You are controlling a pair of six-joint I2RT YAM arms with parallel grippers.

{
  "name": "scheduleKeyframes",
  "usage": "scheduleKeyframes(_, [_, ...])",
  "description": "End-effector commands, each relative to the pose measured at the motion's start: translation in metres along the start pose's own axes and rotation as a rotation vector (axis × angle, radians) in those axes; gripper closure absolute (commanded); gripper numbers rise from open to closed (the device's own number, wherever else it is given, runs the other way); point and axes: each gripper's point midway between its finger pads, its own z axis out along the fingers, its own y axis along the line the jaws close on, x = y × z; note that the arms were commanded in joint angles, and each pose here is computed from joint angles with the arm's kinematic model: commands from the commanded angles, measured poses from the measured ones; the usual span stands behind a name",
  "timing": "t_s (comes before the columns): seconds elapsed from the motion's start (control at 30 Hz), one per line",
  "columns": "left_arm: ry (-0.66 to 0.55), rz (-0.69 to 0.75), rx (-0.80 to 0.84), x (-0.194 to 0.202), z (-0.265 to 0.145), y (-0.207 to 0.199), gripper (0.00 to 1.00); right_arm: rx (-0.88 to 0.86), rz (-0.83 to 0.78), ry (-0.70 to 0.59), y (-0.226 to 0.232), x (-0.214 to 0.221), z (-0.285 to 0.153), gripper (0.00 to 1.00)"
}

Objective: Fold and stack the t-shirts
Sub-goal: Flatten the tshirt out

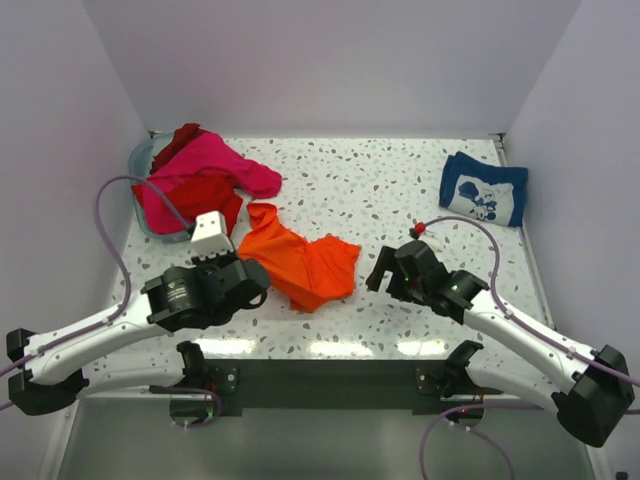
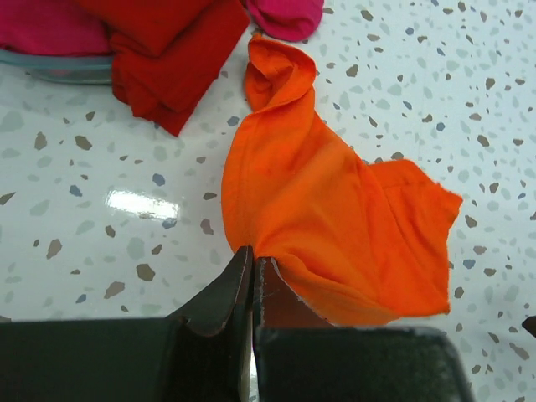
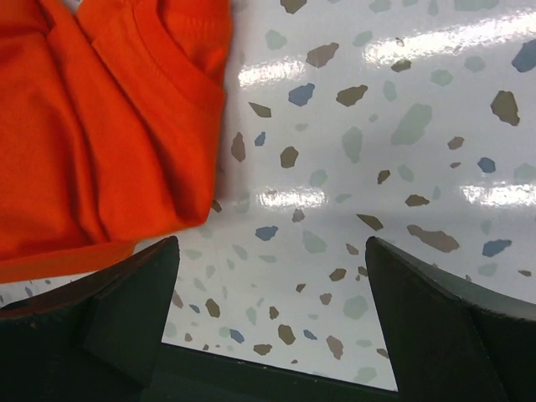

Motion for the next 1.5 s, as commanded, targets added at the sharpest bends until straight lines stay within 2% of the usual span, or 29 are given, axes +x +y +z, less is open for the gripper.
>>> scheduleKeyframes(0.0, [-0.079,-0.070,-0.073,-0.023,-0.009,0.037,1.00,-0.097,0.013,-0.022,0.030,-0.011,0.008,0.05])
scheduleKeyframes(0.27, [-0.094,-0.094,-0.065,-0.030,-0.014,0.047,1.00,-0.192,0.031,0.040,0.068,0.009,0.024,0.07])
scheduleKeyframes(0.73, [-0.093,-0.087,-0.068,-0.029,-0.013,0.045,1.00,-0.250,-0.051,0.210,0.125,0.102,0.045,0.10])
scheduleKeyframes(0.83, [-0.095,-0.087,-0.068,-0.030,-0.014,0.047,1.00,-0.281,-0.060,0.233,0.142,0.111,0.048,0.14])
scheduleKeyframes(0.93, [-0.100,-0.093,-0.062,-0.033,-0.015,0.048,1.00,-0.276,-0.075,0.243,0.151,0.117,0.055,0.25])
scheduleKeyframes(0.97, [-0.101,-0.096,-0.060,-0.034,-0.016,0.048,1.00,-0.275,-0.071,0.235,0.153,0.116,0.057,0.33])
scheduleKeyframes(1.03, [-0.104,-0.101,-0.055,-0.036,-0.017,0.049,1.00,-0.270,-0.074,0.227,0.153,0.114,0.058,0.41])
scheduleKeyframes(1.13, [-0.110,-0.101,-0.052,-0.038,-0.018,0.050,1.00,-0.247,-0.080,0.189,0.152,0.105,0.056,0.79])
scheduleKeyframes(1.17, [-0.116,-0.098,-0.054,-0.040,-0.018,0.050,1.00,-0.219,-0.093,0.171,0.147,0.100,0.055,0.97])
scheduleKeyframes(1.27, [-0.132,-0.090,-0.054,-0.046,-0.019,0.049,1.00,-0.176,-0.129,0.107,0.139,0.078,0.041,1.00])
scheduleKeyframes(1.4, [-0.169,-0.083,-0.053,-0.062,-0.024,0.048,1.00,-0.096,-0.143,-0.064,0.120,0.021,0.013,1.00])
scheduleKeyframes(1.47, [-0.201,-0.093,-0.053,-0.075,-0.028,0.049,1.00,-0.095,-0.143,-0.129,0.112,-0.008,-0.013,1.00])
